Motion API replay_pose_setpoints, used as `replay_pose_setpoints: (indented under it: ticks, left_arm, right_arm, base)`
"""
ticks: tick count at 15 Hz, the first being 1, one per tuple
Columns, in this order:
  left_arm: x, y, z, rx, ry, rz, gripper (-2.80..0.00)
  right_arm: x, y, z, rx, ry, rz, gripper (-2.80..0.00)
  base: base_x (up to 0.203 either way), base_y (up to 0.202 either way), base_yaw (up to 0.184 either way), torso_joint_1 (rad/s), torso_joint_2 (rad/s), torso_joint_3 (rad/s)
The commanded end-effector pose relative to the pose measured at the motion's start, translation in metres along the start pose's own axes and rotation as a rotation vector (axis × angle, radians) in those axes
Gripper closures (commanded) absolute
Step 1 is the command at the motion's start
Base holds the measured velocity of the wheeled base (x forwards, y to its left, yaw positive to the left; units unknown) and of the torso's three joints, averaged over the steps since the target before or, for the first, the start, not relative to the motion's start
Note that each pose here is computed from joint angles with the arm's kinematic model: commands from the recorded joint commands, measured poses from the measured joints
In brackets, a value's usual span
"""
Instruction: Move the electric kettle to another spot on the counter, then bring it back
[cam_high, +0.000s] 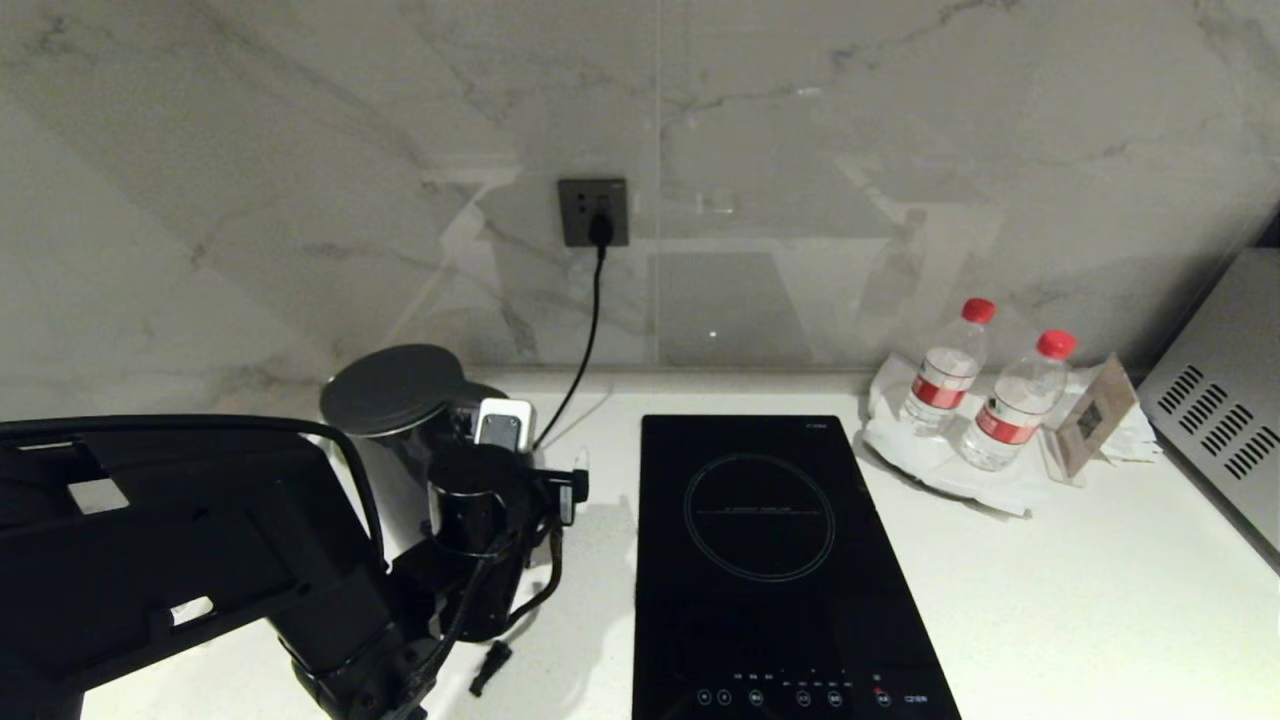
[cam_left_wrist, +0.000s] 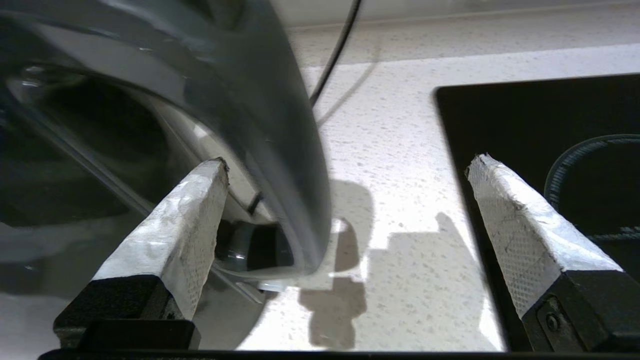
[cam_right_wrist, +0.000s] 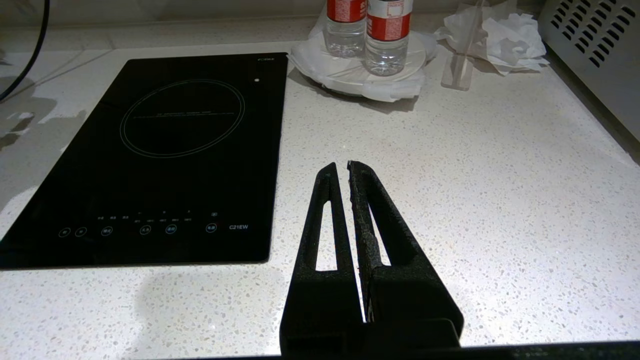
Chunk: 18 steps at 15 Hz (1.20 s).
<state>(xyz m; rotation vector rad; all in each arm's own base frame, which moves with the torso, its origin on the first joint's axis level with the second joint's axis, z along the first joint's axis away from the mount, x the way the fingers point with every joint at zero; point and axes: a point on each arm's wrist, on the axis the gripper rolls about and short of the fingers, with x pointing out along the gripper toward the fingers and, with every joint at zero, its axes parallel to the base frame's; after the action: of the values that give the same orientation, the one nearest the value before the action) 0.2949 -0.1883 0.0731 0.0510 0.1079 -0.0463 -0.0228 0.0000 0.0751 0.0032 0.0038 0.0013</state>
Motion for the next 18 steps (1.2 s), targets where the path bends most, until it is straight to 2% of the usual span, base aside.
replay_pose_setpoints:
  ticks: [1, 7, 12, 15, 18]
  left_arm:
    - [-0.002, -0.002, -0.001, -0.005, -0.001, -0.003, -2.8]
    - [-0.02, -0.003, -0.008, -0.011, 0.039, -0.033, -2.8]
    - [-0.053, 0.02, -0.002, -0.034, 0.072, -0.046, -2.8]
    - [-0.078, 0.035, 0.016, -0.08, 0.038, -0.093, -2.8]
    - [-0.099, 0.049, 0.032, -0.112, -0.012, -0.106, -2.8]
  right_arm:
    - [0.0, 0.0, 0.0, 0.0, 0.003, 0.0, 0.0]
    - [0.0, 0.0, 0.0, 0.0, 0.001, 0.0, 0.0]
    - [0.0, 0.0, 0.0, 0.0, 0.002, 0.0, 0.0]
    - [0.0, 0.0, 0.0, 0.0, 0.002, 0.0, 0.0]
    - [0.0, 0.0, 0.0, 0.0, 0.002, 0.0, 0.0]
  base:
    - [0.0, 0.0, 0.0, 0.0, 0.0, 0.0]
    - [0.0, 0.0, 0.0, 0.0, 0.0, 0.0]
    - [0.0, 0.0, 0.0, 0.0, 0.0, 0.0]
    - [0.0, 0.0, 0.0, 0.0, 0.0, 0.0]
    - [0.0, 0.0, 0.0, 0.0, 0.0, 0.0]
